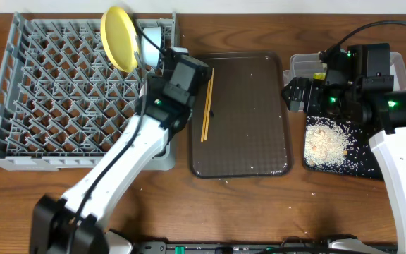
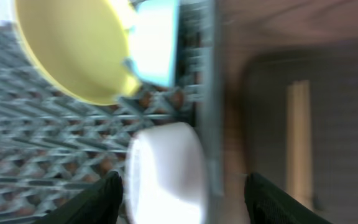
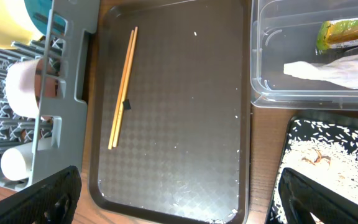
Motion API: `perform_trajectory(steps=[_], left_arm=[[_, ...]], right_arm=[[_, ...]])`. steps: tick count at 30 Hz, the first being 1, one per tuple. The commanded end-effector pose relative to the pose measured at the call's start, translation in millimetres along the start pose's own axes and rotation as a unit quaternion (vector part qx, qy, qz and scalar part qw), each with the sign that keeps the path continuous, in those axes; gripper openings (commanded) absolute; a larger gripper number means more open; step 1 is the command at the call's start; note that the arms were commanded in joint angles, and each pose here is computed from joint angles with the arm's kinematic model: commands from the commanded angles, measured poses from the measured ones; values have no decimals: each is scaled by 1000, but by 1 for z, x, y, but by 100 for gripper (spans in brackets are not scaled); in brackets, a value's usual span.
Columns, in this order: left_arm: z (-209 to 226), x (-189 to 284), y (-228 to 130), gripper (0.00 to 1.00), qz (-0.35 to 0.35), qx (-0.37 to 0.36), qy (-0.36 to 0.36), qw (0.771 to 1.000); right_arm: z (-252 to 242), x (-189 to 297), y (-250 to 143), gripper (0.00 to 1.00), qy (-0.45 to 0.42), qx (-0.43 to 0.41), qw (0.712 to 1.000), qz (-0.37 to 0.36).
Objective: Sort waste into correct bins and load items into the dishwasher
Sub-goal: 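Move left gripper right toward chopsticks on brown tray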
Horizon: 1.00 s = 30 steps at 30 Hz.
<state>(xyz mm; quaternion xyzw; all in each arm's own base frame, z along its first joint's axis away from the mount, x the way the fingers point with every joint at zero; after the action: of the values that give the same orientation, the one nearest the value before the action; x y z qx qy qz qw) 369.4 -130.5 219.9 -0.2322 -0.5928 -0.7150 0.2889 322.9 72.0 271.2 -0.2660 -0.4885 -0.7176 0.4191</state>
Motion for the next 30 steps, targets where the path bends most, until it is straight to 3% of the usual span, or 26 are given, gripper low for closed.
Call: perform_trajectory(steps=[1, 4, 9, 19, 30], left_arm=[[-31, 15, -4, 64, 29, 39, -138, 989], [-46, 13, -13, 64, 58, 40, -184, 980], [-56, -8, -26, 64, 102, 24, -178, 978], [-79, -36, 5, 65, 179, -34, -158, 971], [-104, -91, -17, 66, 191, -95, -149, 966]], right_arm=[[-1, 1, 2, 99, -2, 3, 1000, -2], [-1, 1, 2, 99, -2, 3, 1000, -2], [-1, 1, 2, 99, -2, 3, 1000, -2], [-1, 1, 2, 99, -2, 3, 1000, -2], [-1, 1, 2, 99, -2, 3, 1000, -2]])
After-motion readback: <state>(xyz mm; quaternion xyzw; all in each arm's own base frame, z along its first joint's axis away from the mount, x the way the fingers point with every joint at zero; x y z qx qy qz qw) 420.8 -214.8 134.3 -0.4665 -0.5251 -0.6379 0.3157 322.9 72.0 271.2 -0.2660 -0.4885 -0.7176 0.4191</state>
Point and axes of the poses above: each gripper's point midway between its finger pads, its own x axis back along the fingers, its own z axis along the line the jaws close on, y = z × x, the point moved 4 cm from there along x, back along the fingers, and after that the axes turned 2 degrees about -x, right-handed, at the moved point
